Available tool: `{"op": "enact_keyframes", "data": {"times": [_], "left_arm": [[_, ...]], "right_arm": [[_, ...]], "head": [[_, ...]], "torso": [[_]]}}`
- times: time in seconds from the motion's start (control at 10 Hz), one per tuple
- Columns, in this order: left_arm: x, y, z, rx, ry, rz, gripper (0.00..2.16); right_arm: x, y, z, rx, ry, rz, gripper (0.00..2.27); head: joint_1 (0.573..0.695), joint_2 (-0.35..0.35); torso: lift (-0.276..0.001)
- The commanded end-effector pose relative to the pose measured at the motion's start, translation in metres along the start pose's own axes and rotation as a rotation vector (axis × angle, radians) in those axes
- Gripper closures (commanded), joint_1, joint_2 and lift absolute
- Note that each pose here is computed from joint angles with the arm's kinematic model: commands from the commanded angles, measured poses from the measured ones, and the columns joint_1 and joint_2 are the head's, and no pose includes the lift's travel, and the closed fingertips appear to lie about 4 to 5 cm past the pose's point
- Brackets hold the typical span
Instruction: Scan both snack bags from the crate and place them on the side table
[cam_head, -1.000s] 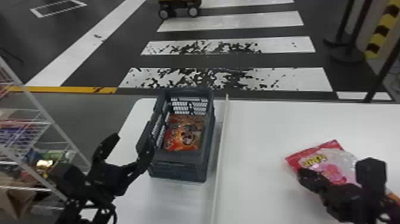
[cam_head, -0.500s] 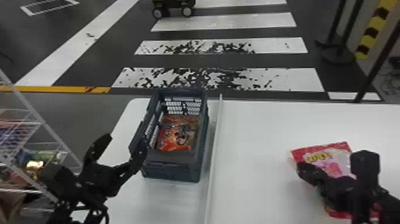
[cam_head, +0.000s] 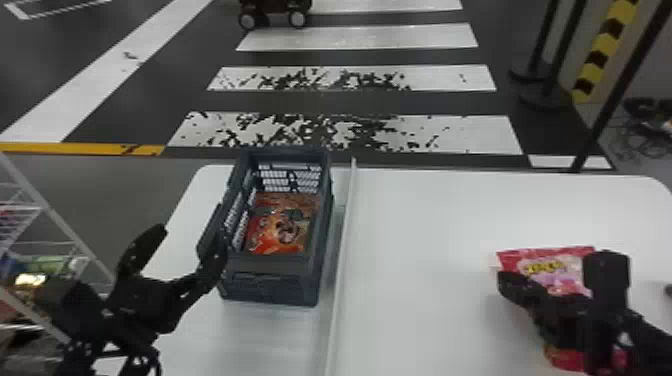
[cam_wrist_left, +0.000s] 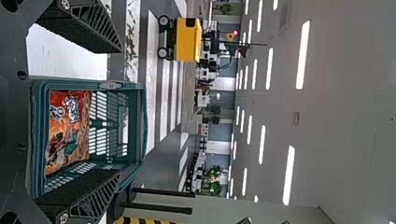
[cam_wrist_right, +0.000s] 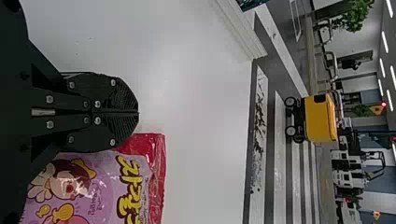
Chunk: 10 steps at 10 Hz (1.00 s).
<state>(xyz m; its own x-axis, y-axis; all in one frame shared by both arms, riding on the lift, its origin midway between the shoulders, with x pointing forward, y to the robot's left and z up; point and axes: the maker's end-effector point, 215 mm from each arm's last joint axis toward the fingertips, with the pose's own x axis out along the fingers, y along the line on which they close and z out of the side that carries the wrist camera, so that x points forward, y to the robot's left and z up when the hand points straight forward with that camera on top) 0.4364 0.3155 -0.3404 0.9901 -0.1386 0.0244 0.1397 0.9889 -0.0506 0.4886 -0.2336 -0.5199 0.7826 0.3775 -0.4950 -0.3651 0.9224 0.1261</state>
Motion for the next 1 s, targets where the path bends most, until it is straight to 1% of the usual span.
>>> {"op": "enact_keyframes", "data": {"times": [0.0, 0.2, 0.3, 0.4, 0.5, 0.6, 0.7, 0.9], "left_arm": [[0.000, 0.000, 0.000, -0.001, 0.000, -0.002, 0.08], [-0.001, 0.001, -0.001, -0.003, 0.001, 0.001, 0.08], [-0.001, 0.001, -0.001, -0.003, 0.001, 0.001, 0.08], [-0.001, 0.001, 0.000, -0.003, 0.000, 0.000, 0.08], [-0.001, 0.001, 0.000, -0.003, 0.000, 0.000, 0.08], [0.000, 0.001, 0.001, -0.003, -0.002, 0.000, 0.08], [-0.001, 0.001, 0.000, -0.003, 0.000, -0.001, 0.08], [-0.001, 0.001, 0.000, -0.003, 0.000, 0.000, 0.08]], "right_arm": [[0.000, -0.001, 0.001, 0.000, -0.001, -0.001, 2.24], [-0.002, 0.004, 0.001, 0.017, -0.009, 0.011, 2.24], [-0.009, 0.011, 0.015, 0.049, -0.047, 0.029, 2.24], [-0.018, 0.016, 0.034, 0.108, -0.096, 0.054, 2.24], [-0.028, 0.017, 0.053, 0.127, -0.140, 0.063, 2.24], [-0.036, 0.016, 0.069, 0.115, -0.171, 0.059, 2.24], [-0.045, 0.009, 0.077, 0.108, -0.192, 0.043, 2.24], [-0.057, -0.015, 0.070, 0.125, -0.194, -0.007, 2.24]], "head": [[0.695, 0.100], [0.695, 0.098], [0.695, 0.101], [0.695, 0.104], [0.695, 0.111], [0.695, 0.112], [0.695, 0.110], [0.695, 0.097]], "torso": [[-0.098], [-0.098], [-0.098], [-0.098], [-0.098], [-0.098], [-0.098], [-0.098]]}}
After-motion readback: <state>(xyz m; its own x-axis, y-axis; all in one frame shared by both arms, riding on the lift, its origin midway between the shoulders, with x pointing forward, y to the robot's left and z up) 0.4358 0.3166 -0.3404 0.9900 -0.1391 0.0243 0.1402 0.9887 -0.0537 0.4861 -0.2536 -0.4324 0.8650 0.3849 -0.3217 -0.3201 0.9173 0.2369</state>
